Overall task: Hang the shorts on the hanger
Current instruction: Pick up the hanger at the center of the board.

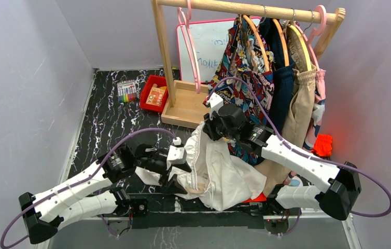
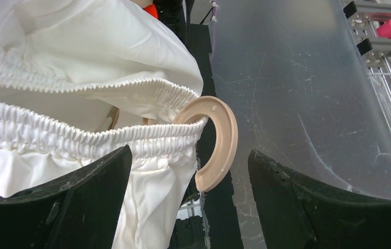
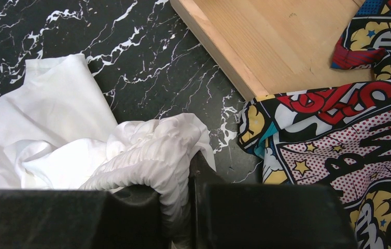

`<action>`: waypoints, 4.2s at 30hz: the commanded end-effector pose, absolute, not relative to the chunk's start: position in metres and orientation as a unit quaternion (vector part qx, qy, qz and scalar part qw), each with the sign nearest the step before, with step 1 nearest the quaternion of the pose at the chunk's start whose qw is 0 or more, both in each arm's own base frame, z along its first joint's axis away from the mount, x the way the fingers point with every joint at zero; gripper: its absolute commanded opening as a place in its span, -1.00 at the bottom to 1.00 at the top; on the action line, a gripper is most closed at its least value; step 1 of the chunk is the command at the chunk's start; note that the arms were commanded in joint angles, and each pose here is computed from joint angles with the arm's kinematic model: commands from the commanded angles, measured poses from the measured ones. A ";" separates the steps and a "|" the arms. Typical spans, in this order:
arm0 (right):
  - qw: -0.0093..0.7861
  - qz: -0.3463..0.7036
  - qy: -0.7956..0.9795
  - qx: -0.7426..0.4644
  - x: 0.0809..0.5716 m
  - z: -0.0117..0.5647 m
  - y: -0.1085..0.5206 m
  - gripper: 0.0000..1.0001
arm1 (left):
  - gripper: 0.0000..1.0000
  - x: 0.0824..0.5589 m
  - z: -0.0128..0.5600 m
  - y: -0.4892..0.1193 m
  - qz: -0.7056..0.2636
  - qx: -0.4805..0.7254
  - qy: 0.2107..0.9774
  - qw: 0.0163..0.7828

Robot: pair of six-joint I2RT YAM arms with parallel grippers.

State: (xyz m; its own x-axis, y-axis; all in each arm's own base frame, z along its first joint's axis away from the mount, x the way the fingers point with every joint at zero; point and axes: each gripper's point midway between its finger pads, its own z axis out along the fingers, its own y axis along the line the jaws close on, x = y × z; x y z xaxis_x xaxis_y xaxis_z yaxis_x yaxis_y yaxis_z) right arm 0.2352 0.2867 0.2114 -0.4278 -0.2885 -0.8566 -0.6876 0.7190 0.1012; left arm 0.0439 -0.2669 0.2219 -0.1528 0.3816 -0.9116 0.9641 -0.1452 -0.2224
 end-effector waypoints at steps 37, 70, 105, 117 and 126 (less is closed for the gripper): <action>0.471 0.322 0.754 -0.325 0.220 0.276 0.303 -1.00 | -1.00 0.087 0.263 -0.284 -0.349 0.568 0.570 0.481; 0.530 0.380 0.664 -0.365 0.153 0.376 0.253 0.82 | -1.00 0.119 0.312 -0.266 -0.305 0.491 0.560 0.594; 0.431 0.450 0.551 -0.555 0.092 0.342 0.332 -0.32 | -1.00 0.113 0.345 -0.271 -0.317 0.507 0.531 0.600; 0.544 0.404 0.566 -0.469 0.130 0.379 0.321 -1.00 | 0.30 0.129 0.371 -0.237 -0.286 0.433 0.553 0.652; 0.602 0.355 0.572 -0.428 0.149 0.394 0.296 -1.00 | 0.96 0.144 0.423 -0.177 -0.289 0.270 0.568 0.722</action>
State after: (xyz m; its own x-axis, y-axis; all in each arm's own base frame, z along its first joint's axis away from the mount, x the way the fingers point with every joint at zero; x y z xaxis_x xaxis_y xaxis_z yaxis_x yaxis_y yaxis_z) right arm 0.1329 0.3088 0.3556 0.0135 -0.1766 -0.9842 -0.9619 0.2665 -0.0610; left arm 0.1330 -0.2094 0.3862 0.2201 0.0482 -0.9743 0.8076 0.5511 0.2097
